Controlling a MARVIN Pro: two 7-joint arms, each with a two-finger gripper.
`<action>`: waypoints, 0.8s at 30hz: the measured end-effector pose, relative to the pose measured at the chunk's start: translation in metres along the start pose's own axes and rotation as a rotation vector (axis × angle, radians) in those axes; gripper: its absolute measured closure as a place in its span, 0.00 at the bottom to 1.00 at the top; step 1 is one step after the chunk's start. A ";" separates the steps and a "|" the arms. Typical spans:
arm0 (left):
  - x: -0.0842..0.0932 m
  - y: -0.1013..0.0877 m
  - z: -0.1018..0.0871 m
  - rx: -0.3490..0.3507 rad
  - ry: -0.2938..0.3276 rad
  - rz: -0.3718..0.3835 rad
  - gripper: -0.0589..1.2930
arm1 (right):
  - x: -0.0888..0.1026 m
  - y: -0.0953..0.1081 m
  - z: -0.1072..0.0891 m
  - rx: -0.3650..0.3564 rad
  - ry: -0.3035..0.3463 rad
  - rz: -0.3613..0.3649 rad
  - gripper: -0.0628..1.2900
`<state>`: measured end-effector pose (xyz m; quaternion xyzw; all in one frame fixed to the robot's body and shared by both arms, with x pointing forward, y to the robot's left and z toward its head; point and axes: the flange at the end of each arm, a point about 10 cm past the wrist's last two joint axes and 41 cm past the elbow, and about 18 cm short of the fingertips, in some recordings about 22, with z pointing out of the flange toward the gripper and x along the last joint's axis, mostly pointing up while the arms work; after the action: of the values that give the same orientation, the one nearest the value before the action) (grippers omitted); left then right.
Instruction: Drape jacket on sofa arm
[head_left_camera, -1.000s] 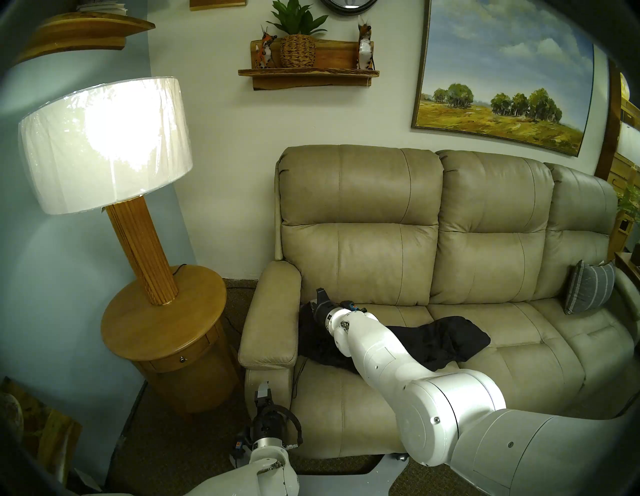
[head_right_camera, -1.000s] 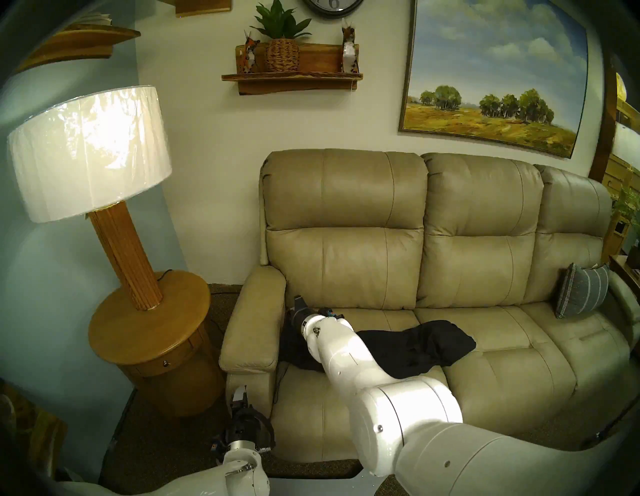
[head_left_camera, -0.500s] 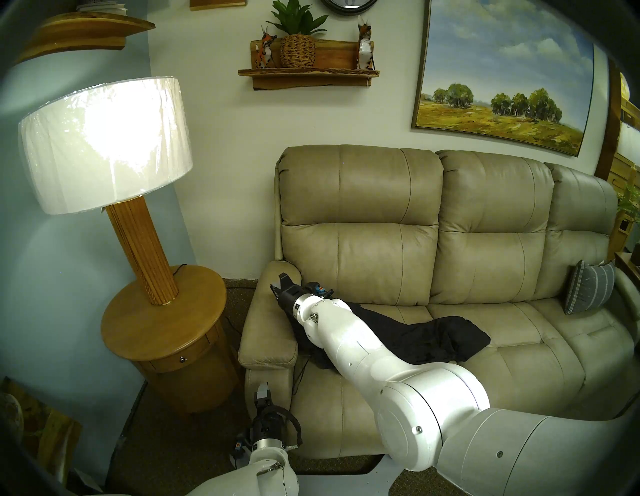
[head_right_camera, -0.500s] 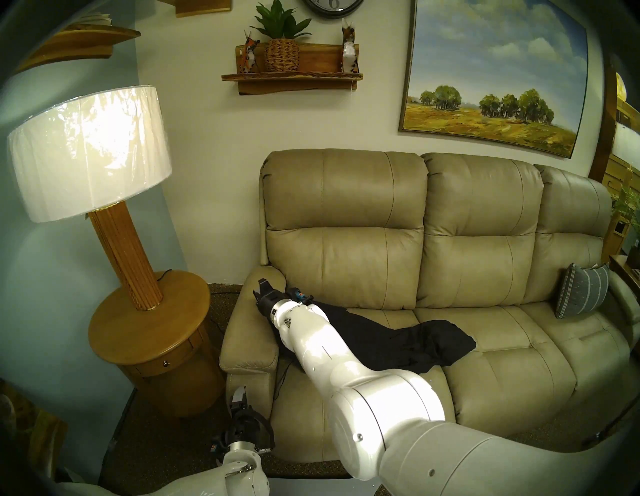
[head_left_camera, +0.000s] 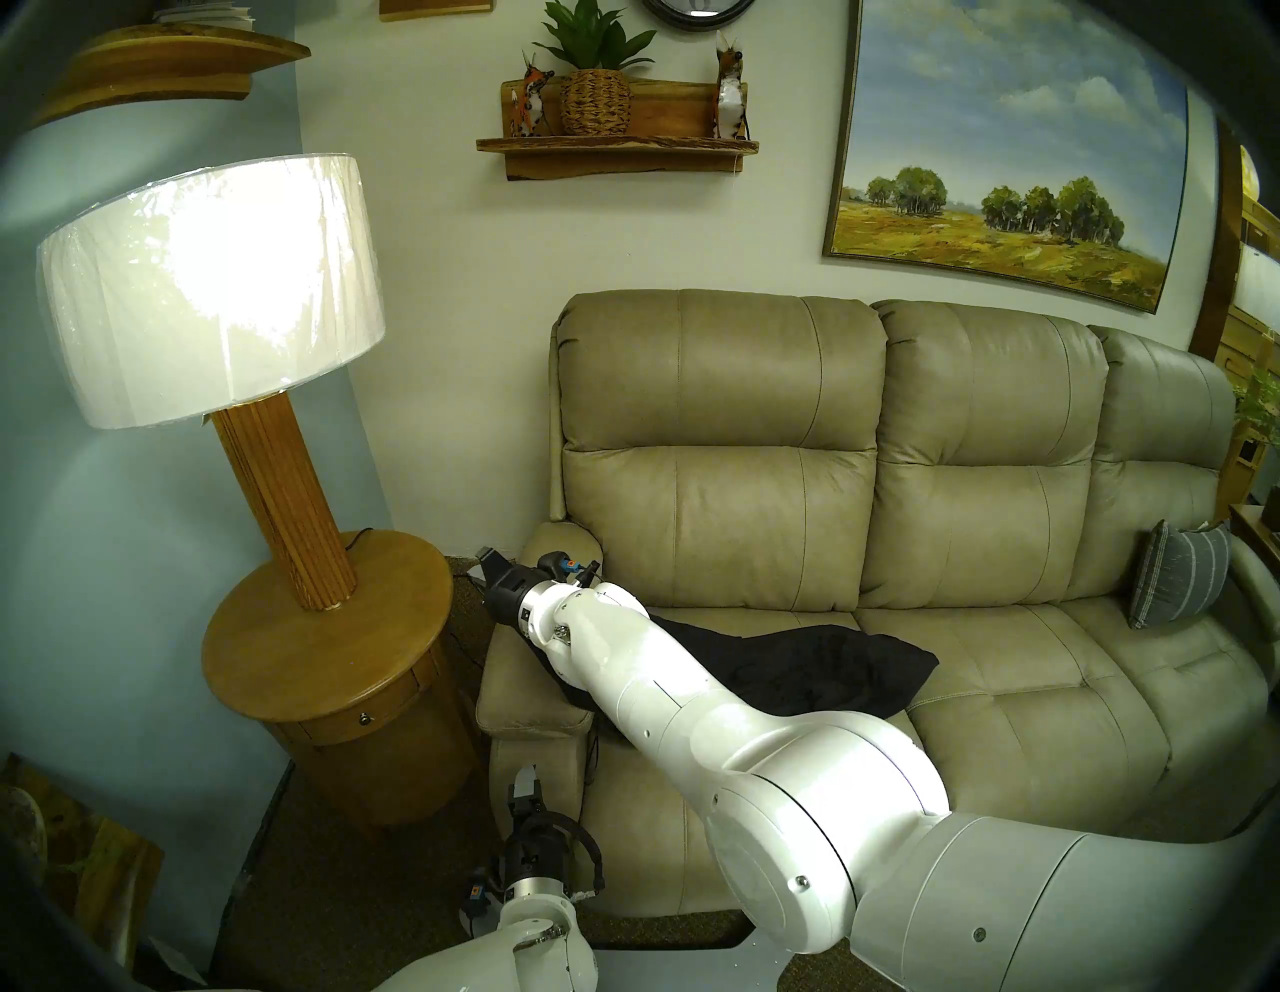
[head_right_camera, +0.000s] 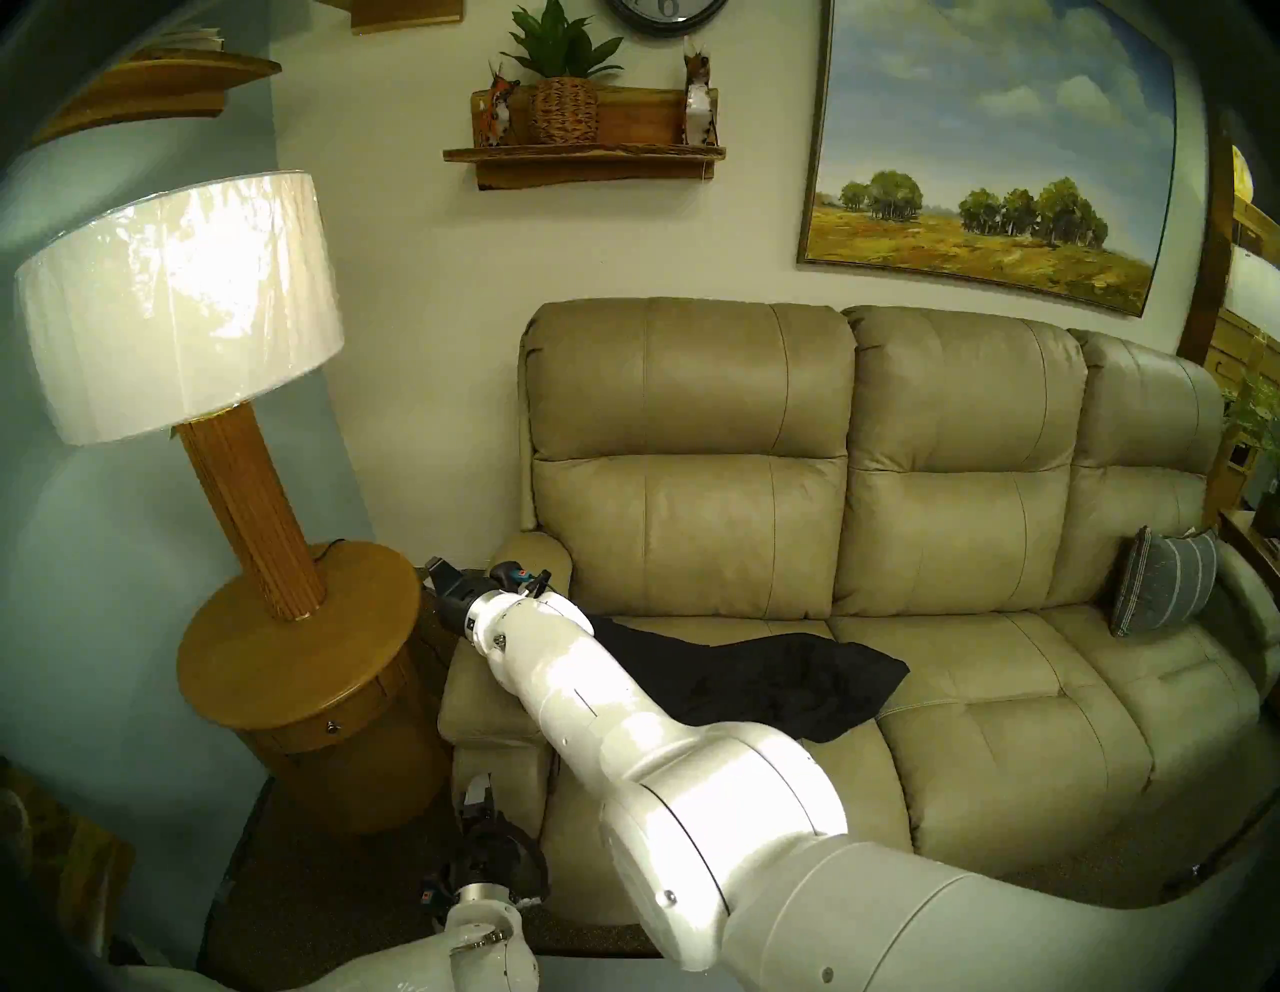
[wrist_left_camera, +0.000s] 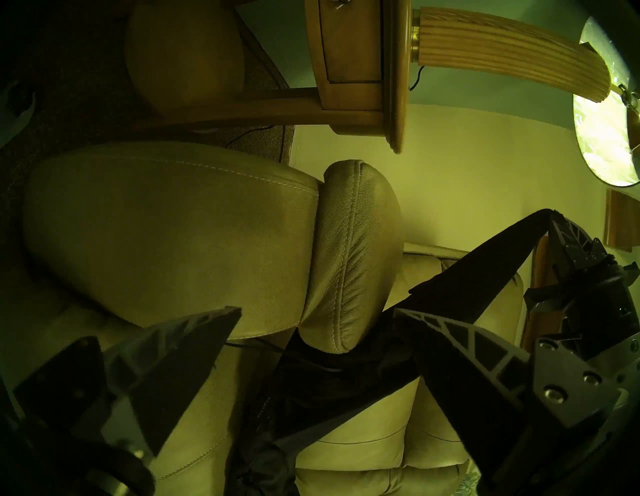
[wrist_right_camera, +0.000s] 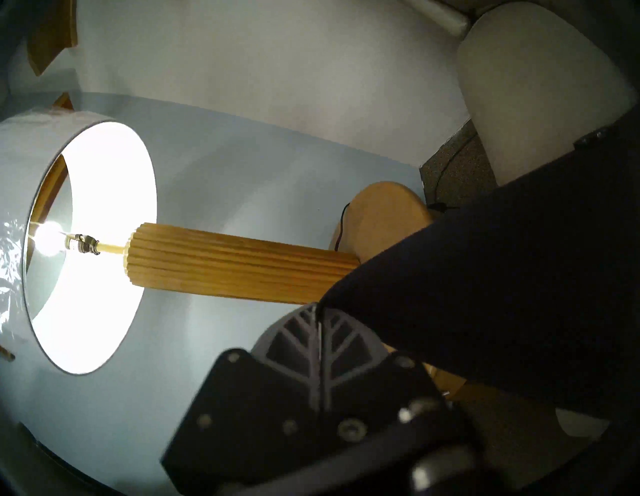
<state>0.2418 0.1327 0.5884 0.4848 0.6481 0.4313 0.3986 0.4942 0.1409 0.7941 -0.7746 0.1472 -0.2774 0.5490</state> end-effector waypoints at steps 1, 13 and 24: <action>0.000 0.000 0.000 0.000 0.000 0.000 0.05 | -0.002 -0.001 0.001 -0.002 -0.009 -0.010 0.97; 0.000 0.000 0.000 0.001 0.001 -0.001 0.05 | -0.028 -0.008 0.006 -0.010 -0.105 -0.109 0.97; -0.001 0.000 0.001 0.000 0.001 -0.001 0.05 | -0.049 -0.002 0.008 -0.045 -0.168 -0.159 0.97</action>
<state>0.2429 0.1322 0.5887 0.4841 0.6487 0.4314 0.3984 0.4594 0.1740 0.7805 -0.8164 0.0447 -0.2509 0.5182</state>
